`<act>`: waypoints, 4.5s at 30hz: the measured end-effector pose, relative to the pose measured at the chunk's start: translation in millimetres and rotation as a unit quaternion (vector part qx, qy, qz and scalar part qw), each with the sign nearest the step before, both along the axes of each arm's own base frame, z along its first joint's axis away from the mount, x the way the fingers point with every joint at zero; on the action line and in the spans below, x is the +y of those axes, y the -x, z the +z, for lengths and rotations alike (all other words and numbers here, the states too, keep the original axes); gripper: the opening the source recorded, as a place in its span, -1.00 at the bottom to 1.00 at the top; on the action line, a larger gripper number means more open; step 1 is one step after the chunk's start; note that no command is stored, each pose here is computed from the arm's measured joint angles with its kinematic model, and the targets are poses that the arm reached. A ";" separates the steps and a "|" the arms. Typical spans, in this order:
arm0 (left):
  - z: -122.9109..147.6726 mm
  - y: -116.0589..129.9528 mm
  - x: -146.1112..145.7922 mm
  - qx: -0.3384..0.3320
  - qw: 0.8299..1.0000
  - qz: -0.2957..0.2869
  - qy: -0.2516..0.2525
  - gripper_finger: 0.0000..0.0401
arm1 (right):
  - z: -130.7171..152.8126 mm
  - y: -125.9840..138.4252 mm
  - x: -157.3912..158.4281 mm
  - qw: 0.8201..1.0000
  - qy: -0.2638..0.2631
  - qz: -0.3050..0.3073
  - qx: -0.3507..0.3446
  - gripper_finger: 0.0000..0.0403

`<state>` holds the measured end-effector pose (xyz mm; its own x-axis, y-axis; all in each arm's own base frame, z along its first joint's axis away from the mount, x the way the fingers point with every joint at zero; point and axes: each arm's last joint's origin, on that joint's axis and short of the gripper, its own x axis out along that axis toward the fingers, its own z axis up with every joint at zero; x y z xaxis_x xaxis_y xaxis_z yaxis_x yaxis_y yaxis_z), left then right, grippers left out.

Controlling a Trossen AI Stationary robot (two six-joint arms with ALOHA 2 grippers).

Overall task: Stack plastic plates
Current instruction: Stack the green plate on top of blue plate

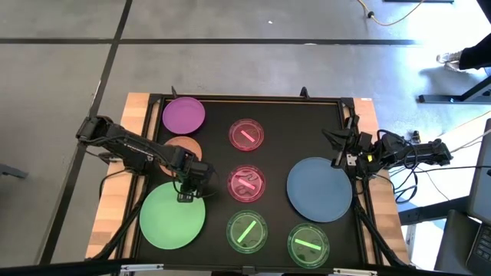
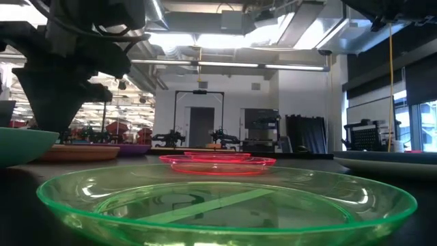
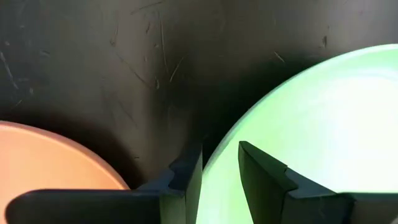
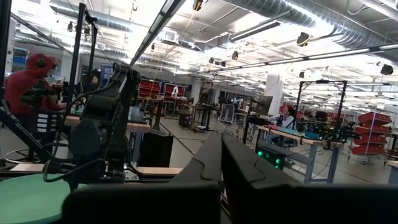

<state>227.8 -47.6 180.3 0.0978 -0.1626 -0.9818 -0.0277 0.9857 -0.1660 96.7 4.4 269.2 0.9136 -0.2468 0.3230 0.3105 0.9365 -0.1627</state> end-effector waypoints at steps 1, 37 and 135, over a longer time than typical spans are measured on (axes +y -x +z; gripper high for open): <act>-0.6 0.5 0.1 0.002 1.000 0.000 0.000 -0.51 | 0.0 0.0 0.0 1.000 0.000 0.000 0.000 -0.99; -18.3 4.7 9.5 -0.002 0.999 0.015 0.037 -0.98 | 0.0 0.0 0.0 1.000 0.000 0.000 0.000 -0.99; 12.9 -297.6 86.8 -0.555 0.820 0.130 -0.052 -0.78 | 3.5 1.5 -0.7 0.999 0.028 -0.020 -0.009 -0.99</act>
